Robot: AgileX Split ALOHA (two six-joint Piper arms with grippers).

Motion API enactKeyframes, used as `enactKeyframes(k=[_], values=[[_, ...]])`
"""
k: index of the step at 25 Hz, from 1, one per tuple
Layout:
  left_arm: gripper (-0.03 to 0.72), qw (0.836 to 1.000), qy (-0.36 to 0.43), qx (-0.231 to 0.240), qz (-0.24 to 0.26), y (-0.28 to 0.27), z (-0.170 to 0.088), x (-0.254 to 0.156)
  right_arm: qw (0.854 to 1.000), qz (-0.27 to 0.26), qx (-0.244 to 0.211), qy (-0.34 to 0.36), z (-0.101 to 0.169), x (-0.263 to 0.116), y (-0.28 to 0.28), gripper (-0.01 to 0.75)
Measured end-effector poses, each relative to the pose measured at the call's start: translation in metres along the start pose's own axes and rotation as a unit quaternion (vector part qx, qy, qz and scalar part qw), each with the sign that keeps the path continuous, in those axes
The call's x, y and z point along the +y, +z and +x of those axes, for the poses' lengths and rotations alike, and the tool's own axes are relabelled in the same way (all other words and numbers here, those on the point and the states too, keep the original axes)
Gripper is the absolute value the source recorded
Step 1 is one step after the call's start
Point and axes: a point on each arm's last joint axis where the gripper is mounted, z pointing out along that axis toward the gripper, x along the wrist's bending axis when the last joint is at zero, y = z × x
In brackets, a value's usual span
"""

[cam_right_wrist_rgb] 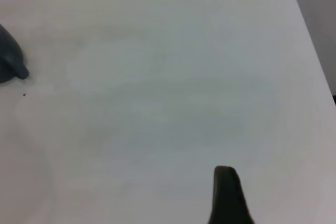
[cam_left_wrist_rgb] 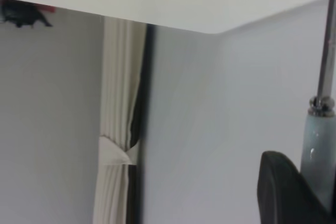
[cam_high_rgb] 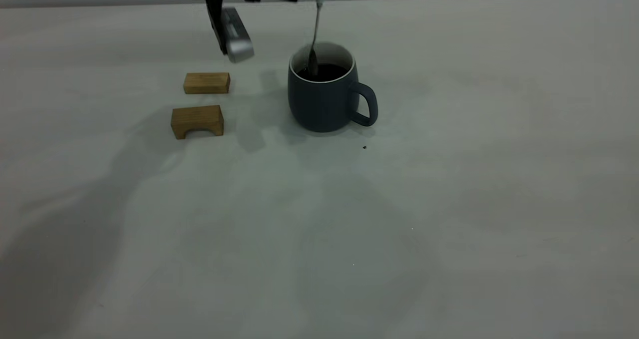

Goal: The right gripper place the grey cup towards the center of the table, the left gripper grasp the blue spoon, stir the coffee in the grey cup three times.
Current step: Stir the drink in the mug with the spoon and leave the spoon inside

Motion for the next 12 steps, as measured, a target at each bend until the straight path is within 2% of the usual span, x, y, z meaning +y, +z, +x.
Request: enactKeyframes(k=[6, 12], values=[[0.127, 1.0, -0.003, 0.017, 0.002, 0.002, 0.002, 0.007, 1.0, 0.0, 0.0, 0.0, 0.0, 0.0, 0.0, 0.541], [0.127, 0.999, -0.007, -0.031, -0.032, 0.0, -0.008, 0.014, 1.0, 0.0, 0.0, 0.0, 0.0, 0.0, 0.0, 0.541]])
